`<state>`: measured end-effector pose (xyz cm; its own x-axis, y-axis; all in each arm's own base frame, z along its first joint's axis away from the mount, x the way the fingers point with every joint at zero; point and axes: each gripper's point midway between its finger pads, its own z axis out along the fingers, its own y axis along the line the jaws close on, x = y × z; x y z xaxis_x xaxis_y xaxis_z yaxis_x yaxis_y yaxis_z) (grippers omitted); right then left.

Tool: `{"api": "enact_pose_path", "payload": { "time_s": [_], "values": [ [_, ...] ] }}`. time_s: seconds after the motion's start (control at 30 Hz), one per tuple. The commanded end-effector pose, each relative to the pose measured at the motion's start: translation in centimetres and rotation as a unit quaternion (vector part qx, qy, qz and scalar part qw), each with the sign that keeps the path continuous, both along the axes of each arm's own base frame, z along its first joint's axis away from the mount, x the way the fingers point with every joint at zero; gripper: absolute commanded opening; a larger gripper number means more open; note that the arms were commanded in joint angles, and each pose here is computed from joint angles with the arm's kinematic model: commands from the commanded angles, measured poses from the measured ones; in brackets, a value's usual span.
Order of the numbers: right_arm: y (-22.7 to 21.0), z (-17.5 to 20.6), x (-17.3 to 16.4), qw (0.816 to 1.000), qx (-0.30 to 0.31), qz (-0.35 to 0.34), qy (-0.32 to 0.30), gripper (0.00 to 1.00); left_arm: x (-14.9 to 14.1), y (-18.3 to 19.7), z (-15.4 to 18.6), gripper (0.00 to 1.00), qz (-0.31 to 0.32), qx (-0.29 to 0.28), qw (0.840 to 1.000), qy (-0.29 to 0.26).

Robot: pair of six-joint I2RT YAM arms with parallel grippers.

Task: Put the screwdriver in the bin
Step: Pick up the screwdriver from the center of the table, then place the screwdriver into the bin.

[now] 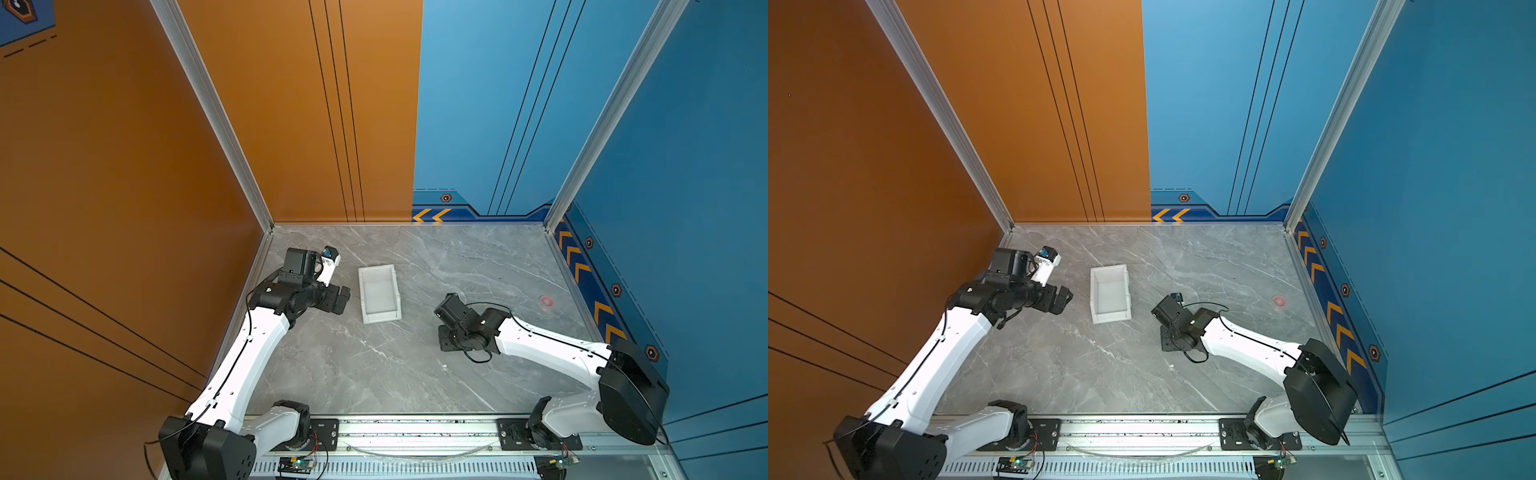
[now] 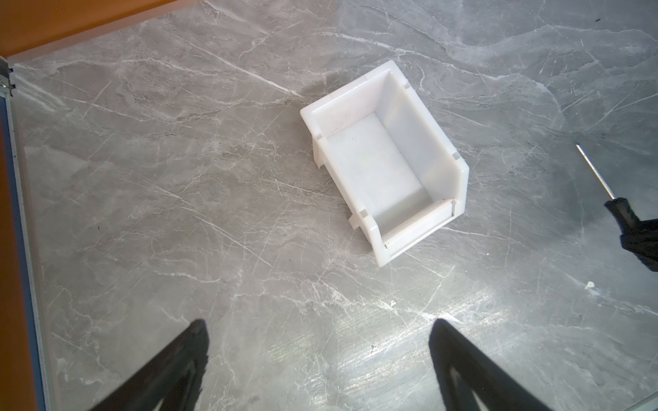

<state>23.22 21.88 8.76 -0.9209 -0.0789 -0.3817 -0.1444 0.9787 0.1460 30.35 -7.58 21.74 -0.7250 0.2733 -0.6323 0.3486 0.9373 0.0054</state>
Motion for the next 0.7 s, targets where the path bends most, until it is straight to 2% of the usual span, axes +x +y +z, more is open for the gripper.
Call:
{"api": "enact_pose_path", "payload": {
  "time_s": [0.0,0.37,0.67],
  "values": [
    [0.4,2.8,0.8,1.000,-0.007,0.020,-0.016,0.19,0.0,0.7,0.6,0.98,0.019,0.010,1.000,-0.005],
    [8.2,8.9,5.8,0.994,0.024,0.095,-0.053,0.19,1.2,1.9,0.9,0.98,0.046,0.025,0.999,-0.008],
    [15.7,7.2,8.6,0.987,0.038,0.151,-0.037,0.19,1.6,3.2,1.9,0.98,0.071,0.016,0.997,-0.018]
  ]
}}
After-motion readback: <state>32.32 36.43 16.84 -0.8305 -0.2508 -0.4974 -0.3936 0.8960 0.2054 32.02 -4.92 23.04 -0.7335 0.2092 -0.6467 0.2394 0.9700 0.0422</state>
